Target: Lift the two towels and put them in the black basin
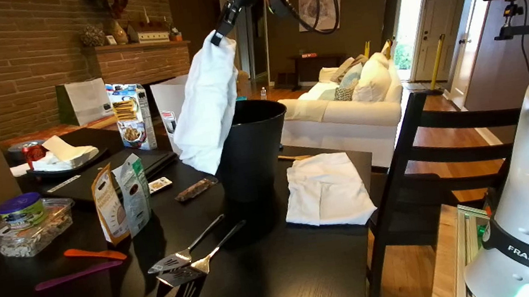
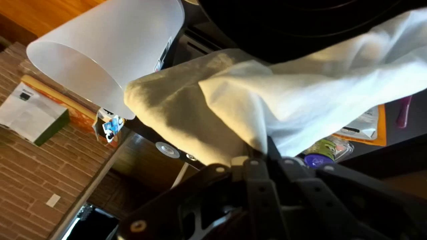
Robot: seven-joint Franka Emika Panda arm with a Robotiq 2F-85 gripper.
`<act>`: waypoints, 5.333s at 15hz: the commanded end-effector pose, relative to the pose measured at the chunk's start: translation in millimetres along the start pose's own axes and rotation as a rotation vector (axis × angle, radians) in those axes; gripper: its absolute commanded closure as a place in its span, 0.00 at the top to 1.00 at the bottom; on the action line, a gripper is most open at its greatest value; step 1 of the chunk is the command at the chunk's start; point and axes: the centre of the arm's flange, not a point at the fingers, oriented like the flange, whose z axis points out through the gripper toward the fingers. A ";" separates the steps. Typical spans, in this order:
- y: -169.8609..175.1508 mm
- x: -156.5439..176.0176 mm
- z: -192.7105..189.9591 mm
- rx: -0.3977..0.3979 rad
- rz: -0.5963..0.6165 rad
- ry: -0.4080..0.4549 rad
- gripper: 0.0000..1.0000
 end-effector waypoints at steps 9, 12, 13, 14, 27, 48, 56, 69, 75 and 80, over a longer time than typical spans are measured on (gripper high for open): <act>7.7 -8.5 -2.8 0.011 -0.027 -0.100 0.72; 15.1 -7.7 -7.6 -0.003 -0.024 -0.104 0.93; 17.2 -7.9 -10.6 0.003 -0.022 -0.116 0.99; 19.6 -9.2 -14.7 0.021 -0.013 -0.149 1.00; -22.8 -63.3 -100.8 0.306 0.043 -0.615 1.00; -98.2 -152.2 -85.3 0.420 0.202 -0.879 1.00; -173.1 -232.4 -49.8 0.373 0.246 -1.009 1.00; -229.0 -289.8 27.6 0.313 0.263 -0.870 1.00; -260.0 -308.1 66.4 0.321 0.240 -0.940 1.00; -281.7 -322.5 97.1 0.309 0.217 -0.925 1.00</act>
